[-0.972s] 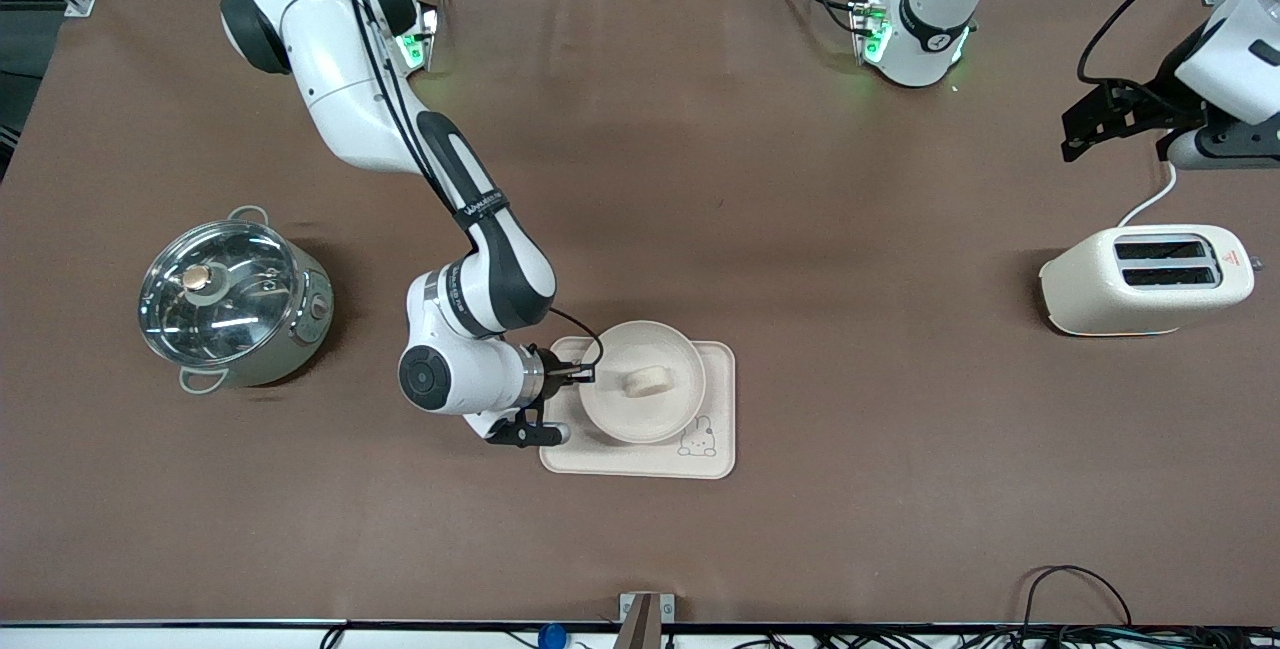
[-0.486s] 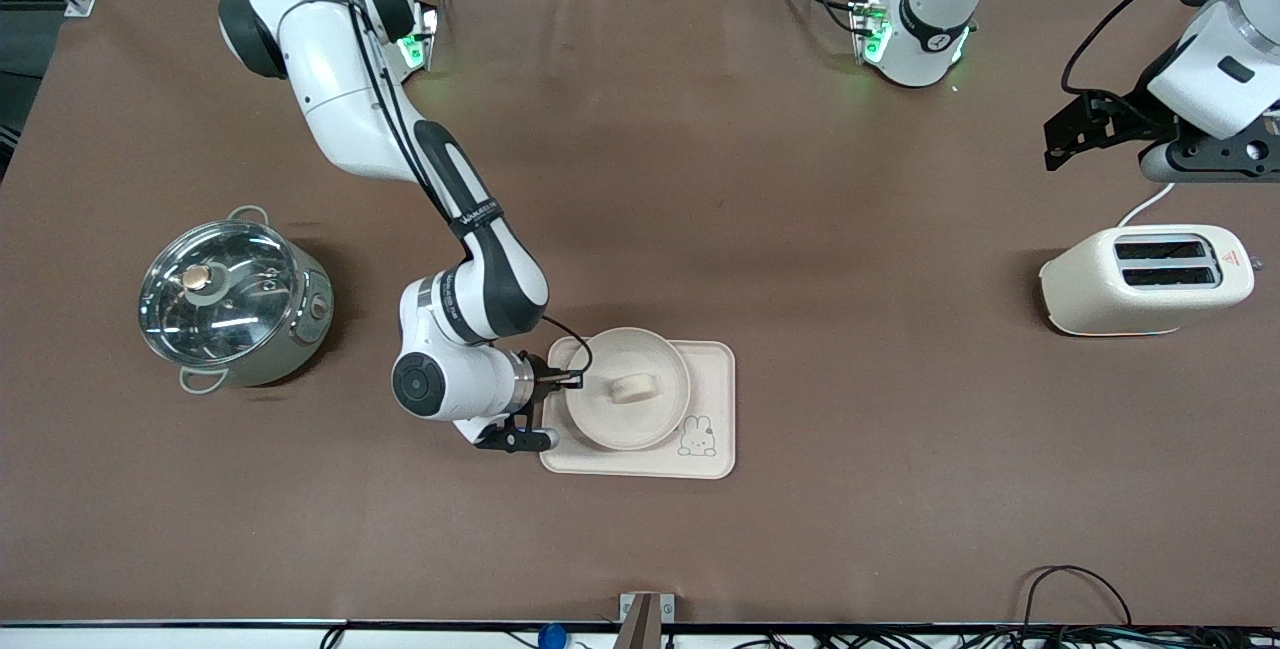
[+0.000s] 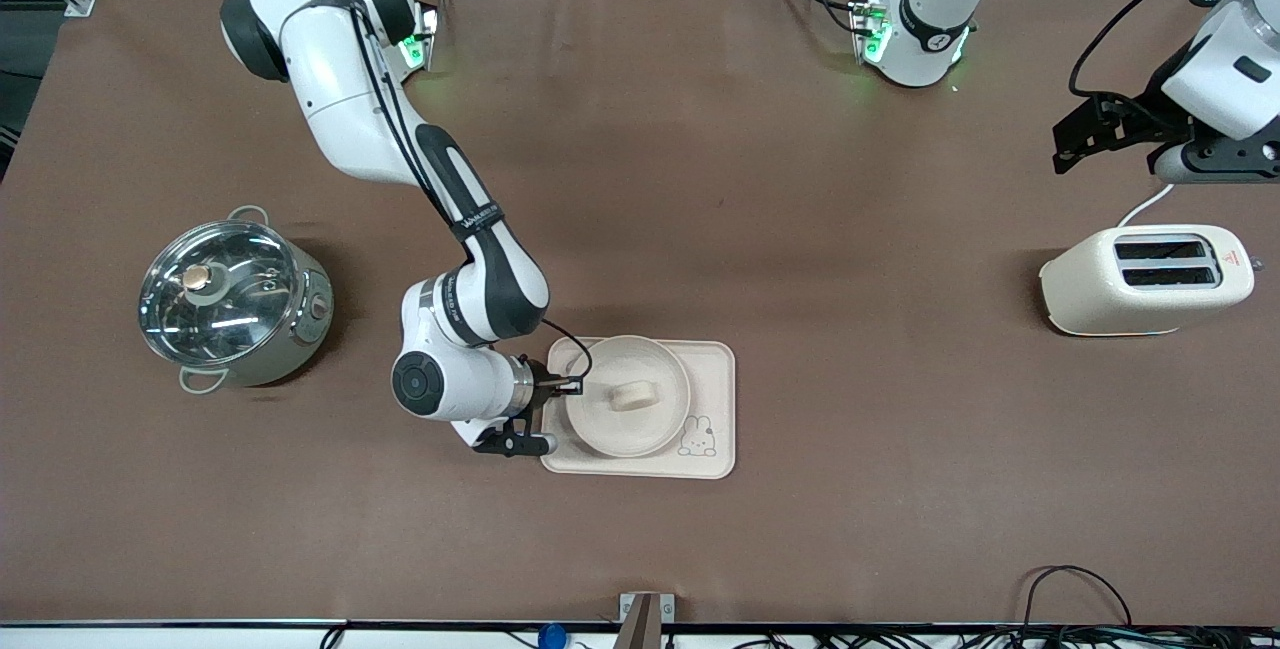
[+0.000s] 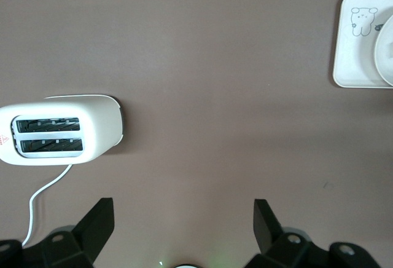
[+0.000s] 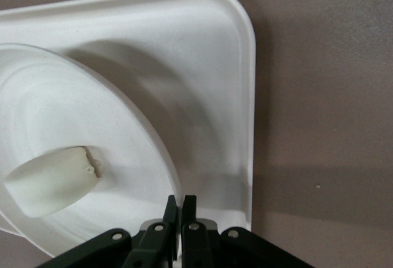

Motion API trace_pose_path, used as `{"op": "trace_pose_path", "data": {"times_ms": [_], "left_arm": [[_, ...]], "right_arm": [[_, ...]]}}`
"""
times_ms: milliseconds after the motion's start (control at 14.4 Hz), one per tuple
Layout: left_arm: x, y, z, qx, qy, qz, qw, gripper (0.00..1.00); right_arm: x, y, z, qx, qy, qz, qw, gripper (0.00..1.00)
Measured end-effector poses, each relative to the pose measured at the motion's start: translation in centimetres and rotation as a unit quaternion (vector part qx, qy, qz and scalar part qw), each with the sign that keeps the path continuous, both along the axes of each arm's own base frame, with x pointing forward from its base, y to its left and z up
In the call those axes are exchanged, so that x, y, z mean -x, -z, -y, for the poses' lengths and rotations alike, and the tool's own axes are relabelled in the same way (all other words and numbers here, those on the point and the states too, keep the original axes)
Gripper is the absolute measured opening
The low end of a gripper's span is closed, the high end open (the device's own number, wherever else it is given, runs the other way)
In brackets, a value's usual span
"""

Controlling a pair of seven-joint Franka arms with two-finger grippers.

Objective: Place bun in plate and plate on tray

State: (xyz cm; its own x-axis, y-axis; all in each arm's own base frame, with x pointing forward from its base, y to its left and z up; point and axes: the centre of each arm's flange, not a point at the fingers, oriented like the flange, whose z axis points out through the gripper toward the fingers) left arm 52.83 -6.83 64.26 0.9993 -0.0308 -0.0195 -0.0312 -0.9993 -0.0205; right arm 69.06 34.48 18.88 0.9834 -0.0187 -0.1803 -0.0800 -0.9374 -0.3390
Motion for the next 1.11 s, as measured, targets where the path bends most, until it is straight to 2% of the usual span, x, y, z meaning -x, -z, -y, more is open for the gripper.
{"op": "trace_pose_path", "data": {"times_ms": [278,417,625,764,903,972,1111], "left_arm": [[0.0,-0.1,-0.1,0.0,-0.001,0.002,1.0,1.0],[0.0,-0.1,-0.1,0.0,-0.001,0.002,1.0,1.0],[0.0,-0.2,-0.2,0.0,-0.002,0.002,1.0,1.0],[0.0,-0.2,-0.2,0.0,-0.002,0.002,1.0,1.0],[0.0,-0.2,-0.3,0.0,-0.003,0.002,1.0,1.0],[0.0,-0.2,-0.3,0.0,-0.003,0.003,1.0,1.0],[-0.1,-0.3,-0.4,0.001,-0.004,0.003,1.0,1.0]], "right_arm": [[-0.1,0.0,0.2,-0.001,0.003,0.002,1.0,0.07],[-0.4,0.1,0.6,-0.001,0.008,0.005,1.0,0.23],[-1.3,-1.0,1.3,-0.017,0.025,0.011,0.999,0.55],[-2.5,-3.3,2.5,-0.025,0.034,0.022,0.999,0.76],[-3.5,-6.0,5.0,-0.027,0.04,0.019,0.999,0.94],[-4.1,-7.5,6.8,-0.028,0.046,0.018,0.998,1.0],[-5.3,-10.8,12.3,-0.028,0.057,0.006,0.998,1.0]]}}
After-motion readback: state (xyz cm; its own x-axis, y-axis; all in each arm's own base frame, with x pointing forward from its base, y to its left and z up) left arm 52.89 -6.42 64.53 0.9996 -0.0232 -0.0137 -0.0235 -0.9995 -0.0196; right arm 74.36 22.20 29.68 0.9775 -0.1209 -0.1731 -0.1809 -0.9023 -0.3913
